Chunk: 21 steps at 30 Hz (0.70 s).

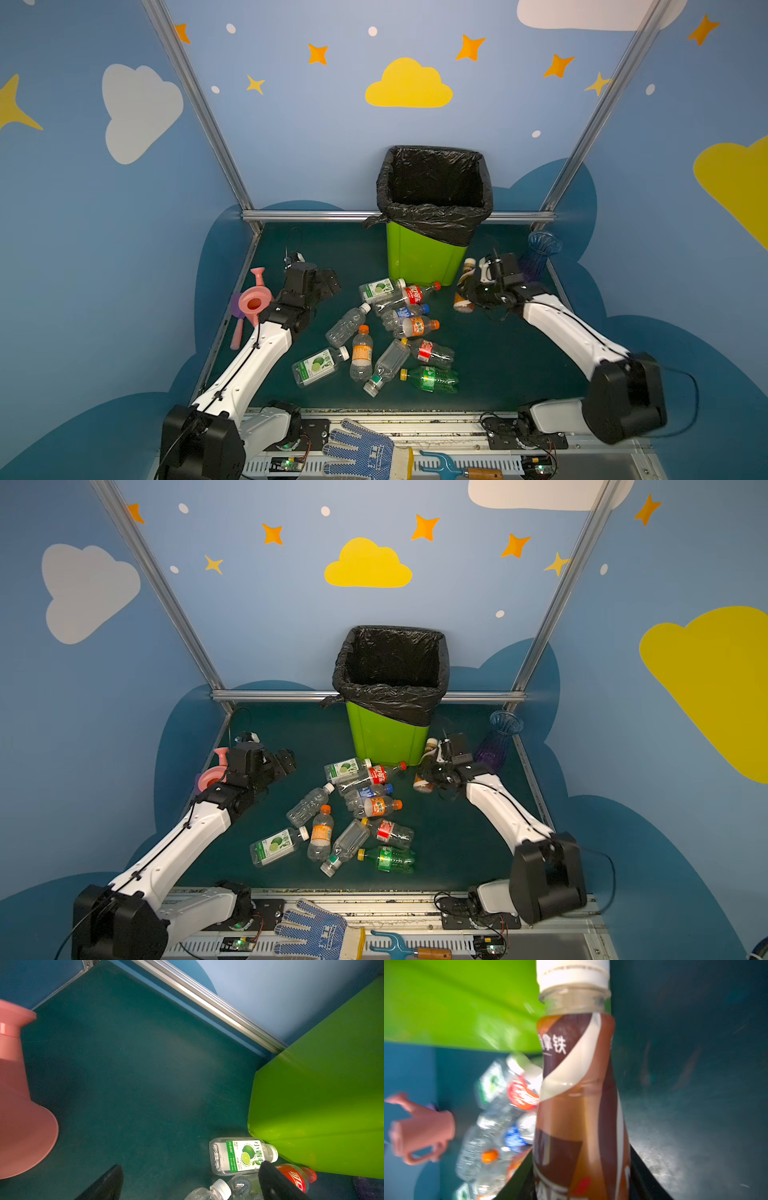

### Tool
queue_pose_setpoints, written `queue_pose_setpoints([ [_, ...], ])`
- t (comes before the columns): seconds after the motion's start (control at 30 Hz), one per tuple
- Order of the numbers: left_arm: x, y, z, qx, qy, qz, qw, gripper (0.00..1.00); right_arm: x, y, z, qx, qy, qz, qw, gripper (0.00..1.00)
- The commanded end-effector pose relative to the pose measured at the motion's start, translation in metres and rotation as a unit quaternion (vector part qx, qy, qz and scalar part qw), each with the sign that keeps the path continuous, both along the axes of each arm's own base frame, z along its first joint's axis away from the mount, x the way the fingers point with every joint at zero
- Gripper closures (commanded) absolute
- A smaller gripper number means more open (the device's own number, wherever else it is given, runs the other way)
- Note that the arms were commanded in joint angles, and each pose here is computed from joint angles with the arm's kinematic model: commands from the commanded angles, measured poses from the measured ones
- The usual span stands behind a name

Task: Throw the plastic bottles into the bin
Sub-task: 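Lift the Nescafe bottle with the right gripper over the bin and release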

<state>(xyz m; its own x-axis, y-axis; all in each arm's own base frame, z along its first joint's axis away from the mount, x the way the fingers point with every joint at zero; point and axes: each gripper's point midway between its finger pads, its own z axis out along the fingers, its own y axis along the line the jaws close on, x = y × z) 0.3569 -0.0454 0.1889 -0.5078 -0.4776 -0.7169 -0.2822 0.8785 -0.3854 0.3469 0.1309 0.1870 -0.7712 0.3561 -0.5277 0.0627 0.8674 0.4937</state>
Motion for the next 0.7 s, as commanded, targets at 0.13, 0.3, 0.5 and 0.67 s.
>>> queue_pose_setpoints([
  [0.13, 0.002, 0.01, -0.029, 0.013, 0.04, 0.006, 0.999, 0.0, -0.009, -0.104, 0.263, -0.015, -0.314, -0.137, 0.939, 0.6],
  [0.3, 0.001, 0.007, -0.04, 0.005, 0.059, 0.001, 0.998, 0.0, -0.022, -0.105, 0.371, 0.018, -0.445, -0.14, 0.884, 0.57],
  [0.5, 0.0, 0.0, -0.044, -0.015, 0.068, -0.007, 0.998, 0.0, 0.073, -0.022, 0.342, 0.095, -0.376, -0.001, 0.922, 0.5],
  [0.67, -0.003, 0.0, -0.043, -0.006, 0.082, -0.015, 0.997, 0.0, 0.106, 0.061, 0.318, 0.038, -0.286, 0.141, 0.947, 0.26],
])
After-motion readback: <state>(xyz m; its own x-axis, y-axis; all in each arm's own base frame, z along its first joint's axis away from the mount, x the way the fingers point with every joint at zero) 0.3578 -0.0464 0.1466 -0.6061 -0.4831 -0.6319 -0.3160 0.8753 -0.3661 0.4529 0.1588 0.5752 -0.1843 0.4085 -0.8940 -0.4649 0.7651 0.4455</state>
